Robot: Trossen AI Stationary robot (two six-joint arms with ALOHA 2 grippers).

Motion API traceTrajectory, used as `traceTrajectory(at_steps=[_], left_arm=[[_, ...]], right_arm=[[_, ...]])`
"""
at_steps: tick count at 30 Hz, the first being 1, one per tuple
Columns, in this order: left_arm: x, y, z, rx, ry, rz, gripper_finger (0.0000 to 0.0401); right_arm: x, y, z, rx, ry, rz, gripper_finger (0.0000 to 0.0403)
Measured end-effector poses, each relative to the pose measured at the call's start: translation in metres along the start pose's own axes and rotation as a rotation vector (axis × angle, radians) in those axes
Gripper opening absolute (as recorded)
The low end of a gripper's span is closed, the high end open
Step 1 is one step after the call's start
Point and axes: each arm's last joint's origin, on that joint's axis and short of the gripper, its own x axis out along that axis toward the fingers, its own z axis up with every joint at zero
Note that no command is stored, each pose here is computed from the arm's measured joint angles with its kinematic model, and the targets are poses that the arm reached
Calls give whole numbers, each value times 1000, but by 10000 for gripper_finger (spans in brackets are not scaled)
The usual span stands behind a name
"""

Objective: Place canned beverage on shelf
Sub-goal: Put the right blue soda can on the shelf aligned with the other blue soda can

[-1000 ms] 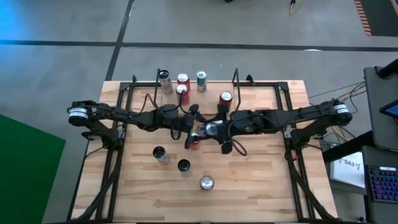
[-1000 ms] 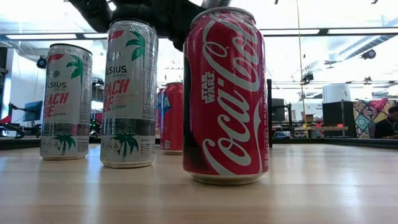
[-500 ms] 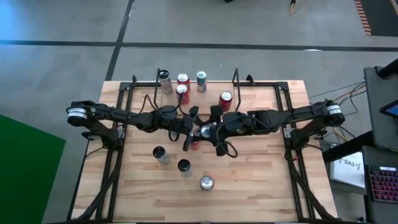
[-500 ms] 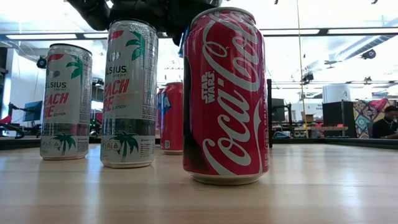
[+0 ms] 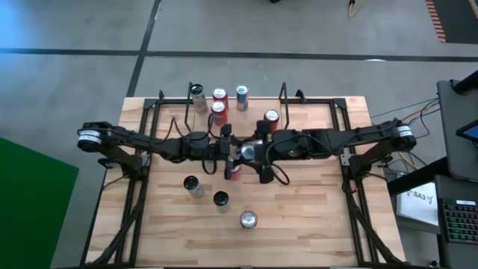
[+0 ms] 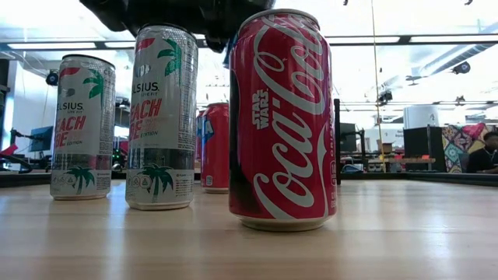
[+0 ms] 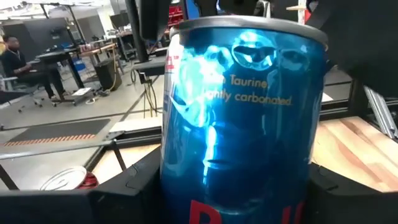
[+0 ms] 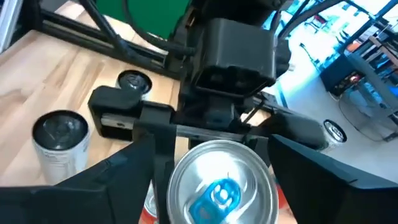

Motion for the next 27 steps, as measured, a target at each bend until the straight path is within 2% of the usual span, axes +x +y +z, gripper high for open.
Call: traceTrajectory(at_steps=[6,12,16,27], left_arm=[[-5,-1,6,-8,-16,-7,205],[-25,-4,9,-3,-32,121,205],[-48,-5,12,-29,-122,142,205],[-88,-16,12,-89,-226,138,205]], right_arm=[[-10,-6,10,35,-41,-12,312],[-29,-13,19,99,-87,-32,313],[-37,-14,18,129,-108,-35,313],[-2,5,-10,168,-290,-79,313]])
